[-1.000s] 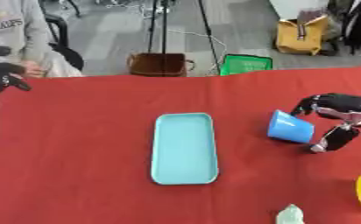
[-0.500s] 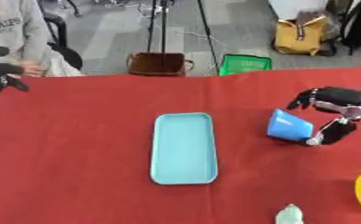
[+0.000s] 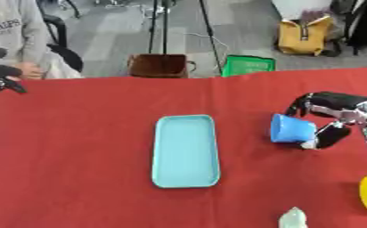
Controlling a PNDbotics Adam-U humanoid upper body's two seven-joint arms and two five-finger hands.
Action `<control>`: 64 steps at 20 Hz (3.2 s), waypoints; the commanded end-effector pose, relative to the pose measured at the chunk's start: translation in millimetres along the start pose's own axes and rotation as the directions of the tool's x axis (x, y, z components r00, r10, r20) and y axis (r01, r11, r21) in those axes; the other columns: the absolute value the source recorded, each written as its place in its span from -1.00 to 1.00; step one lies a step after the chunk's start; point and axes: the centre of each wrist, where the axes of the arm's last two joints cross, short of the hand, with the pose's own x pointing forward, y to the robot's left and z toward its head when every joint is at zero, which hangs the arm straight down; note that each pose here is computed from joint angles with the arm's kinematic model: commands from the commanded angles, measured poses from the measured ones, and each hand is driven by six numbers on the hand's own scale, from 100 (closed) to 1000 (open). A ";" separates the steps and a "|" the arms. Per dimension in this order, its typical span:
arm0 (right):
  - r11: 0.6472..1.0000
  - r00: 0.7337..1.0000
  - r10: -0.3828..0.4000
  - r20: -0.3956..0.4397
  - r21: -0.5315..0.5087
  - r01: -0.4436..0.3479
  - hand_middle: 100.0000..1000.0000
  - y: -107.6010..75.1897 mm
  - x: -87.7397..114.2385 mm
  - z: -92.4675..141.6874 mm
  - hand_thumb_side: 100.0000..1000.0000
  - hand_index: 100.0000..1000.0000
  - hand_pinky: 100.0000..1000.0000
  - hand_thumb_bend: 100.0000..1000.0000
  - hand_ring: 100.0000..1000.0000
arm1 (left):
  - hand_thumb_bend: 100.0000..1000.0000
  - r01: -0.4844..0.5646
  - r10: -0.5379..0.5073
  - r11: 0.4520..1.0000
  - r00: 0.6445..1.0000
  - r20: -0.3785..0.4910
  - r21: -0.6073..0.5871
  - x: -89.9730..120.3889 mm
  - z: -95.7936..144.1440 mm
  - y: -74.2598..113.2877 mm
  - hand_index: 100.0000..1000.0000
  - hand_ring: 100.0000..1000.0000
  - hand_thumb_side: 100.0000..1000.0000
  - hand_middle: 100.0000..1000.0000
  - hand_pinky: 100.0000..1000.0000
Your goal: Pick up objects on the table and place them in the box.
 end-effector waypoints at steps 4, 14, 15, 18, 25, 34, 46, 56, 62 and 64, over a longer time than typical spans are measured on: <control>0.993 0.990 0.077 0.117 0.079 -0.087 -0.05 -13.0 0.0 2.0 -0.70 0.00 -0.04 -0.25 -0.02 | 0.00 0.002 -0.002 1.000 1.000 0.031 -0.015 6.6 -6.0 0.8 0.57 0.24 0.49 0.42 -0.07; 0.980 0.957 0.180 0.227 -0.131 -0.153 -0.14 -47.8 16.0 1.8 -0.74 -0.15 -0.10 -0.27 -0.10 | 0.01 0.002 -0.002 1.000 1.000 0.029 -0.016 6.7 -6.0 1.2 0.57 0.24 0.49 0.41 -0.07; 0.974 0.949 0.198 0.246 -0.157 -0.163 -0.14 -53.8 20.5 0.9 -0.74 -0.15 -0.10 -0.27 -0.10 | 0.01 0.002 -0.002 1.000 1.000 0.029 -0.017 6.7 -6.0 1.2 0.57 0.24 0.49 0.41 -0.07; 0.956 0.916 0.257 0.308 -0.222 -0.194 -0.13 -74.6 41.9 -6.4 -0.74 -0.14 -0.08 -0.26 -0.10 | 0.01 0.000 0.001 1.000 0.999 0.032 -0.020 6.9 -6.8 0.9 0.57 0.24 0.48 0.41 -0.07; 0.955 0.873 0.276 0.402 -0.219 -0.201 -0.12 -86.9 76.4 -29.3 -0.73 -0.14 -0.07 -0.27 -0.08 | 0.02 -0.018 0.020 0.999 0.999 0.042 -0.036 7.6 -10.5 -2.0 0.57 0.24 0.47 0.41 -0.07; 0.967 0.832 0.255 0.492 -0.119 -0.226 -0.11 -64.3 121.3 -69.3 -0.72 -0.13 -0.07 -0.27 -0.07 | 0.02 -0.045 0.048 0.998 0.997 0.063 -0.050 8.5 -15.3 -5.6 0.57 0.24 0.46 0.41 -0.06; 0.958 0.847 0.262 0.463 -0.019 -0.286 0.50 -36.4 121.9 -77.7 -0.16 0.71 0.33 0.12 0.44 | 0.03 -0.047 0.050 0.997 0.997 0.059 -0.054 8.5 -15.2 -5.8 0.58 0.24 0.46 0.41 -0.06; 0.952 0.792 0.289 0.538 -0.252 -0.176 0.55 -83.9 128.6 -52.1 0.04 0.83 0.34 0.31 0.48 | 0.04 -0.042 0.044 0.998 0.998 0.048 -0.053 8.0 -13.2 -4.6 0.58 0.24 0.46 0.41 -0.06; 0.889 0.751 0.322 0.576 -0.457 -0.030 0.55 -113.1 125.8 -20.4 -0.06 0.84 0.32 0.26 0.48 | 0.04 -0.033 0.035 0.998 0.999 0.037 -0.047 7.5 -10.4 -2.9 0.58 0.24 0.46 0.41 -0.07; 0.852 0.751 0.321 0.576 -0.523 0.037 0.56 -116.9 123.5 -7.8 -0.07 0.84 0.31 0.25 0.49 | 0.04 -0.029 0.031 0.999 0.999 0.034 -0.043 7.3 -9.6 -2.2 0.57 0.24 0.46 0.41 -0.07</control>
